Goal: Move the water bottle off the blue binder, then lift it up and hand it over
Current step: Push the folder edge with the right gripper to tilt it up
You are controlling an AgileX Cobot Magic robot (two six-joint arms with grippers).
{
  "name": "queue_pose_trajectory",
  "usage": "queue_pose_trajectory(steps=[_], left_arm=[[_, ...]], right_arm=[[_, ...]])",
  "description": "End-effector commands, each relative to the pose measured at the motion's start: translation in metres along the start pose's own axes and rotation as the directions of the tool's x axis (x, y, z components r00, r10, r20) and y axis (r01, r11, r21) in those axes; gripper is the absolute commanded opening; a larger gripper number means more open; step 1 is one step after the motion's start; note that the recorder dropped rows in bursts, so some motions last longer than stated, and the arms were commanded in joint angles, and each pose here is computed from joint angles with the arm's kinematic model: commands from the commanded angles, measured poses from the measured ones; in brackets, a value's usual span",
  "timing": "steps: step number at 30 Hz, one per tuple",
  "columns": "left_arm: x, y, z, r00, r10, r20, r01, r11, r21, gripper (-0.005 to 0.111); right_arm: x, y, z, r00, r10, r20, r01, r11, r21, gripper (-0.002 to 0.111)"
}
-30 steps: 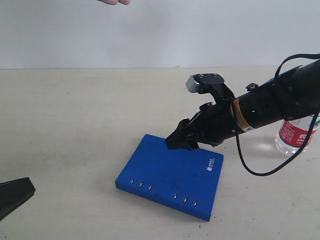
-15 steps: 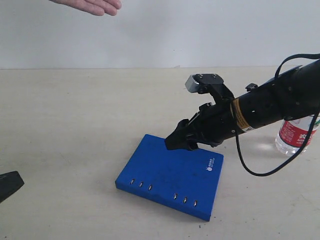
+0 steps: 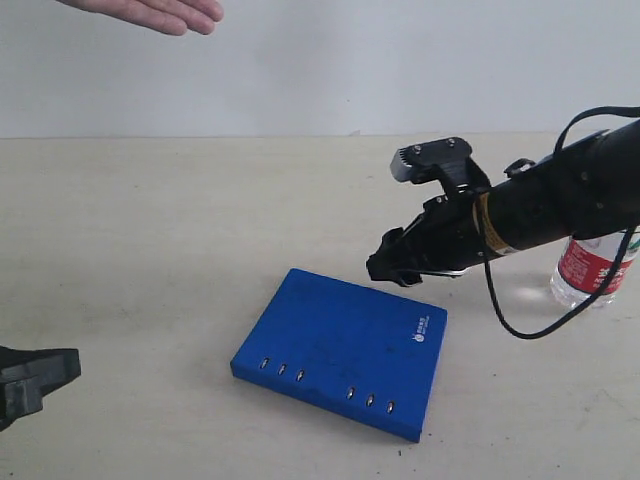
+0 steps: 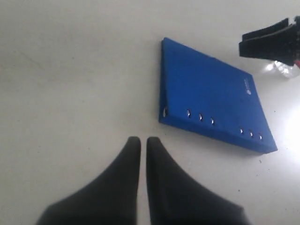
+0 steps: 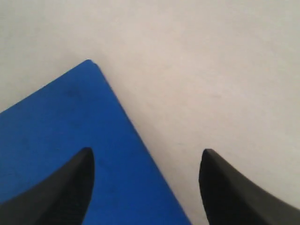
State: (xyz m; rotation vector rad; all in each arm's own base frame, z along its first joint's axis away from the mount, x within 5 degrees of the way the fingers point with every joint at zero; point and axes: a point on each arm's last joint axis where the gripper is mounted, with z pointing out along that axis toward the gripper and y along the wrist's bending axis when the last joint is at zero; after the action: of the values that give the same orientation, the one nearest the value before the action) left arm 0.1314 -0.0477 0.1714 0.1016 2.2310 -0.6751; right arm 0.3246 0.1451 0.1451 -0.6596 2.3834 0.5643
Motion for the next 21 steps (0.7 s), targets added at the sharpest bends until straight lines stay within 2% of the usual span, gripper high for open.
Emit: queue_pose_trajectory(steps=[1,5,8,14,17,19,21], left_arm=[[-0.007,0.006,0.017,0.996,-0.031,-0.078,0.032,0.999,0.004,0.004],[-0.012,0.008,0.022,0.996,-0.018,-0.086,0.018,1.000,0.008,0.004],[-0.012,0.007,0.022,0.996,-0.015,-0.086,0.017,1.000,0.020,0.004],[-0.015,0.001,0.022,0.997,-0.012,-0.077,0.018,0.996,0.082,0.004],[-0.016,0.001,0.022,0.997,-0.010,-0.074,0.016,0.996,0.082,0.004],[-0.016,0.001,0.022,0.997,-0.010,-0.074,0.016,0.996,0.082,0.004],[-0.016,0.001,0.022,0.997,-0.010,-0.074,0.016,0.996,0.082,0.004]], right_arm=[[0.002,-0.024,-0.006,0.998,0.059,0.010,-0.059,0.998,0.007,0.058],[0.018,-0.038,0.005,0.989,0.140,-0.047,-0.143,0.987,-0.067,0.058],[0.027,-0.034,0.014,0.980,0.173,-0.096,-0.186,0.971,-0.152,0.058],[0.028,-0.030,0.014,0.960,0.252,-0.123,-0.272,0.942,-0.194,0.058],[0.028,-0.021,0.011,0.958,0.249,-0.144,-0.281,0.915,-0.288,0.058],[0.028,-0.021,0.011,0.963,0.229,-0.139,-0.261,0.919,-0.295,0.058],[0.028,-0.027,0.013,0.966,0.228,-0.125,-0.252,0.940,-0.232,0.058]])
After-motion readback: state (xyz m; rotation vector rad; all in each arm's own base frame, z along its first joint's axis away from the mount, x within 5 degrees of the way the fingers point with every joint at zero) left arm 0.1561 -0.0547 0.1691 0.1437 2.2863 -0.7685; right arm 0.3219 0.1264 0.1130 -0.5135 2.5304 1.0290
